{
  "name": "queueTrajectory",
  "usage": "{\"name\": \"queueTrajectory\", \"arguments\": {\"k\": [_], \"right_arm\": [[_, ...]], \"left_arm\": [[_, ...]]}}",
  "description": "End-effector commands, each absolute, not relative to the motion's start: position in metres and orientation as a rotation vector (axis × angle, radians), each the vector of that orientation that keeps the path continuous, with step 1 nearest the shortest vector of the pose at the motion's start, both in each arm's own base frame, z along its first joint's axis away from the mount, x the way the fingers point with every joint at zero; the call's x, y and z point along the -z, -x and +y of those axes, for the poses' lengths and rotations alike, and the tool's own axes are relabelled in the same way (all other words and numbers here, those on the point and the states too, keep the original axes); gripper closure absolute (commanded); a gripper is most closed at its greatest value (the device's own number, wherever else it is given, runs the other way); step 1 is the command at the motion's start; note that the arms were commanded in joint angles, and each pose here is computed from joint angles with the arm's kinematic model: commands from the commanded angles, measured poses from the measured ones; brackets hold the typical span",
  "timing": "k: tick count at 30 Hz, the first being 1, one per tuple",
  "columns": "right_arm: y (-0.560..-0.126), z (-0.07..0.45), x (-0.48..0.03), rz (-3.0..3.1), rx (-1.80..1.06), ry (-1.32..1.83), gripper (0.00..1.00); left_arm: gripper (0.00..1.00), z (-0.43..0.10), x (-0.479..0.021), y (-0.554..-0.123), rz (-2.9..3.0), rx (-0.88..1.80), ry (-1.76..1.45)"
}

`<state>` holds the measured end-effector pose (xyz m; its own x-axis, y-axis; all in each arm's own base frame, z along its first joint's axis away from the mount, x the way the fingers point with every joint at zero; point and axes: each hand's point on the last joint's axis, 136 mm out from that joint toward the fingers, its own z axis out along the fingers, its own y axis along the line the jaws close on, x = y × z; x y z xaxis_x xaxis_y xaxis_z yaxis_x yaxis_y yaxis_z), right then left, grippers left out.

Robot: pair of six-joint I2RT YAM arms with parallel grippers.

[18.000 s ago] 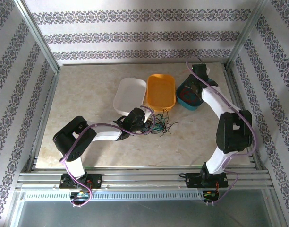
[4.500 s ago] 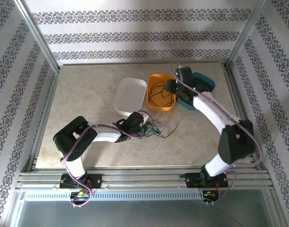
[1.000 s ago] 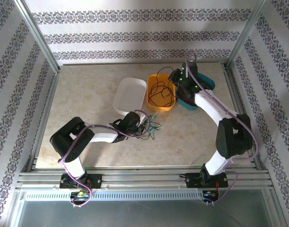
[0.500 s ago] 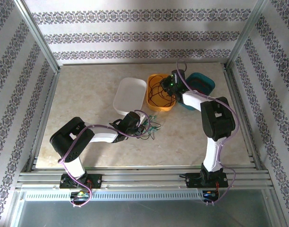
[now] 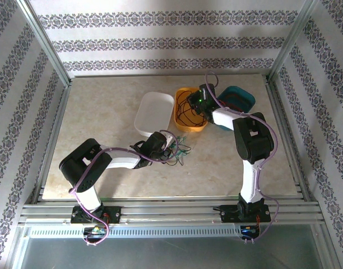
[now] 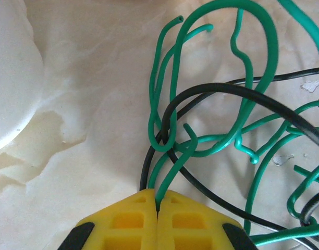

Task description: Untangle the cables

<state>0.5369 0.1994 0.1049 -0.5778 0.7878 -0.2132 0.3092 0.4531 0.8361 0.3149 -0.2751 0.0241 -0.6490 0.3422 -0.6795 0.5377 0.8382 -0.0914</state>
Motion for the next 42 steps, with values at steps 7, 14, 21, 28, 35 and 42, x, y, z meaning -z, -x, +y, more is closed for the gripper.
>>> {"name": "queueTrajectory", "arguments": {"k": [7,14,21,28,35,42], "right_arm": [[-0.538,0.182,-0.156,2.071,-0.904,-0.761,0.51],[-0.484,0.16,-0.185,2.129,-0.692,-0.611,0.48],[-0.386,0.188,-0.165,2.388,-0.744,-0.209,0.53],[-0.3,0.211,-0.12,2.654,-0.788,0.084,0.54],[-0.282,0.231,-0.094,2.754,-0.843,0.214,0.6],[-0.286,0.244,-0.078,2.794,-0.831,0.295,0.65]], "left_arm": [[1.0,-0.268,-0.026,-0.314,2.366,0.357,-0.632],[1.0,-0.272,-0.033,-0.314,2.34,0.385,-0.641],[1.0,-0.278,-0.045,-0.31,2.308,0.459,-0.652],[1.0,-0.278,-0.054,-0.312,2.282,0.516,-0.628],[1.0,-0.282,-0.056,-0.313,2.277,0.539,-0.633],[1.0,-0.282,-0.057,-0.313,2.278,0.541,-0.63]]}}
